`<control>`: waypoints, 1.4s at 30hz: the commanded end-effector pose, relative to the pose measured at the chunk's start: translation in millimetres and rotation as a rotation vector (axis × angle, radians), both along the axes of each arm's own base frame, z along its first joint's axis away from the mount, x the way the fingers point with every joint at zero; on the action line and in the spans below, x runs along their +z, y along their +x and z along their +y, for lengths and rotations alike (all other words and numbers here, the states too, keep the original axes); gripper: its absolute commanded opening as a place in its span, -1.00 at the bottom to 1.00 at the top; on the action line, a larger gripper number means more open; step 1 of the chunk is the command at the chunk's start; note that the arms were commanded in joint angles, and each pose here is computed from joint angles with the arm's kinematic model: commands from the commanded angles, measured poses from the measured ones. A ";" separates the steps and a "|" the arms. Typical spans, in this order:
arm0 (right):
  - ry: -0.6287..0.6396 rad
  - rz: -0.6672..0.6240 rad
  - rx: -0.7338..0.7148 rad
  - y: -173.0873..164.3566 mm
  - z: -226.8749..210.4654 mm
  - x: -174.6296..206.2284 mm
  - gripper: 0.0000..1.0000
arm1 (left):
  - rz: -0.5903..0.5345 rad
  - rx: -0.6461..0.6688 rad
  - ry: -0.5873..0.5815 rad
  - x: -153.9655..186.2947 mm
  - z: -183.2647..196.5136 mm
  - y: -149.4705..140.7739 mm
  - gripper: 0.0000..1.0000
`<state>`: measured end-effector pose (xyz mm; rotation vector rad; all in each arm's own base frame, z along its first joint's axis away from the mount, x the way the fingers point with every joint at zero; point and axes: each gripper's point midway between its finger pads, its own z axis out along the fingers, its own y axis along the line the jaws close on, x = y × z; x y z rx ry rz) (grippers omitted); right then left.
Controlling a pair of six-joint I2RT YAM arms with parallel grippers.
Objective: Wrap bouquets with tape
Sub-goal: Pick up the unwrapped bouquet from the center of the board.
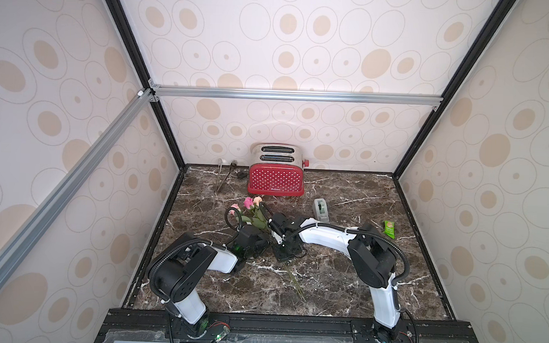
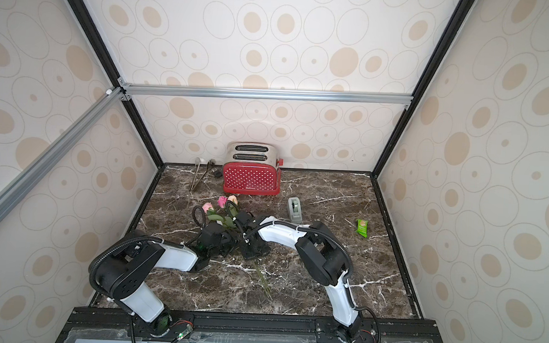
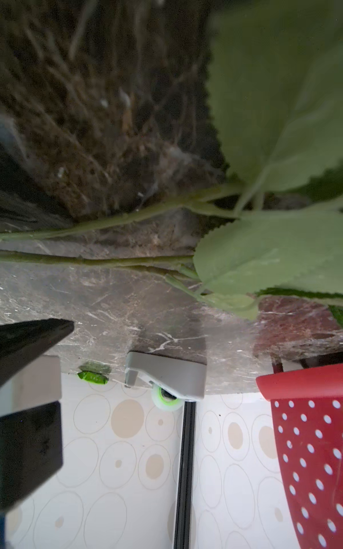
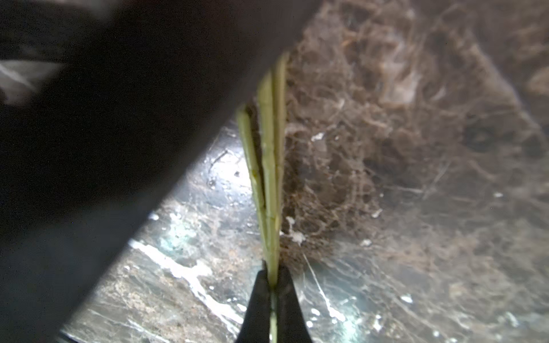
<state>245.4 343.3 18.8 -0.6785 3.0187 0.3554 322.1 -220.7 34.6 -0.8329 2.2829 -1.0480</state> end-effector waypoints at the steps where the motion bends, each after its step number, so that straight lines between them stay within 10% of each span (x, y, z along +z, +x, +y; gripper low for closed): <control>1: -0.037 0.048 0.006 -9.6 -10.0 -20.4 -1.00 | 0.066 -0.002 0.143 -23.4 16.5 -11.2 0.02; 21: 0.012 0.052 0.047 -15.9 -7.5 -35.9 -1.00 | -0.073 -0.016 -0.052 -31.6 -3.7 -1.0 0.06; 42: 0.033 0.051 0.033 -9.3 -10.0 -33.5 -1.00 | -0.065 -0.060 -0.048 -48.2 -4.4 -12.0 -0.49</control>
